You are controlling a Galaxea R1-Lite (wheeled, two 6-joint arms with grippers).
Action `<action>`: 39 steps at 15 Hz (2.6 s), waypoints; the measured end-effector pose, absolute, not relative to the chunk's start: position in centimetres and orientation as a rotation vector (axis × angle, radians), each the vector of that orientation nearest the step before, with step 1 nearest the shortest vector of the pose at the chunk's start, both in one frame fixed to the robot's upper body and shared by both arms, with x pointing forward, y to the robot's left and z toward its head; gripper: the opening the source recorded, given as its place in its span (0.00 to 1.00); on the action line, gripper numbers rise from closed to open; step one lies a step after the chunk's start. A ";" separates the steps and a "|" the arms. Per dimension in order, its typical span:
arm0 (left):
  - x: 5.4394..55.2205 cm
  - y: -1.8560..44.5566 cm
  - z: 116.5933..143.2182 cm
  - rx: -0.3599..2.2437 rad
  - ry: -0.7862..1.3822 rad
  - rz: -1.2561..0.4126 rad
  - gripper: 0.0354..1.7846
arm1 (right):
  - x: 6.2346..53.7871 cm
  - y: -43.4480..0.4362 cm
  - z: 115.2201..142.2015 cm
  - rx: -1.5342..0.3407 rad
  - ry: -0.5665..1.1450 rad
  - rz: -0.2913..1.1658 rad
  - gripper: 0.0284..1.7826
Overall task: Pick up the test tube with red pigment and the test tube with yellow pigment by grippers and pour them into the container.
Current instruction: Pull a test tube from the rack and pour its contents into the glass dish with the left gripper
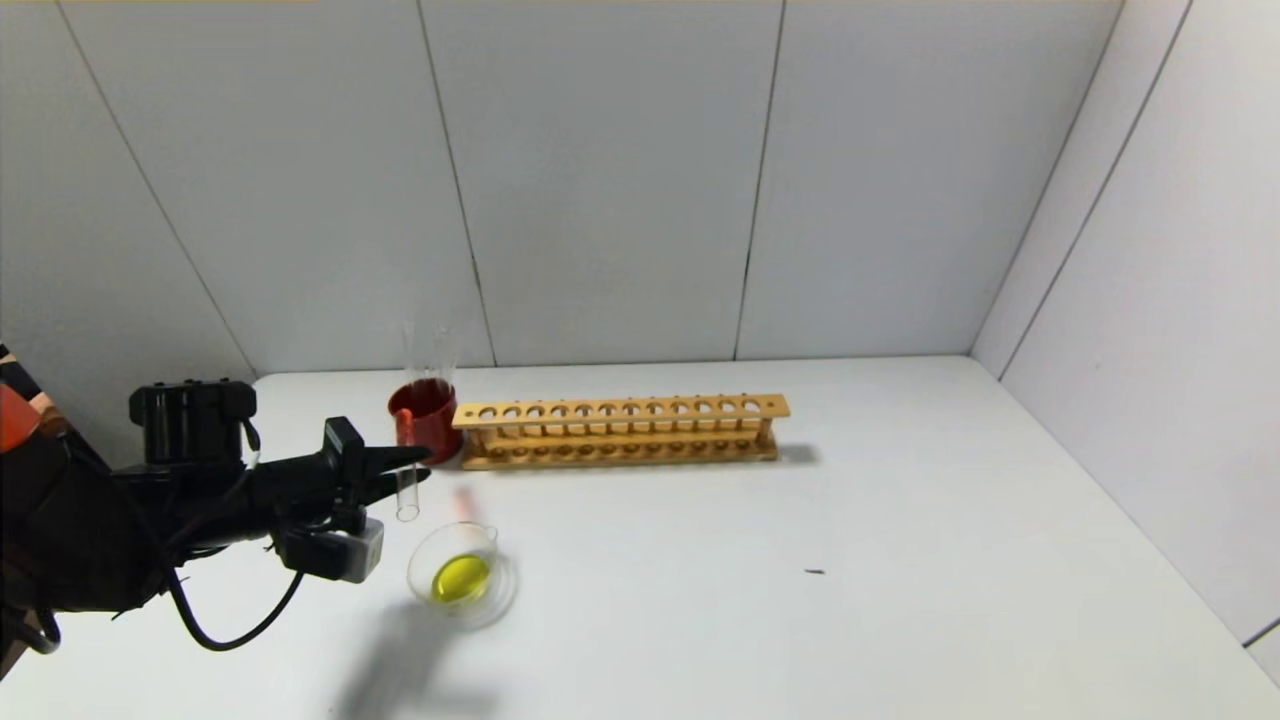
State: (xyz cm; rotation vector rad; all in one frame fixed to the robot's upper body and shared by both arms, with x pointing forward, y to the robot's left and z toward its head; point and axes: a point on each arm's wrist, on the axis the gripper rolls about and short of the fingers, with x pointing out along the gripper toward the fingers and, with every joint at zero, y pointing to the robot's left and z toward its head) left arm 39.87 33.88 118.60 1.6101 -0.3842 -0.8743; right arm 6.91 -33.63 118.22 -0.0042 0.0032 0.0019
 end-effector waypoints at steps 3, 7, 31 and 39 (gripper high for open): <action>40.1 34.0 118.3 1.660 -0.385 -0.892 0.16 | 6.9 -33.6 118.2 -0.004 0.003 0.002 0.98; 40.5 34.7 118.4 1.742 -0.391 -0.903 0.16 | 6.9 -33.6 118.2 -0.004 0.003 0.001 0.98; 41.3 33.1 119.5 1.954 -0.516 -0.816 0.16 | 6.9 -33.6 118.2 -0.004 0.003 0.001 0.98; 41.6 32.6 121.1 2.061 -0.609 -0.705 0.16 | 6.9 -33.6 118.2 -0.004 0.003 0.002 0.98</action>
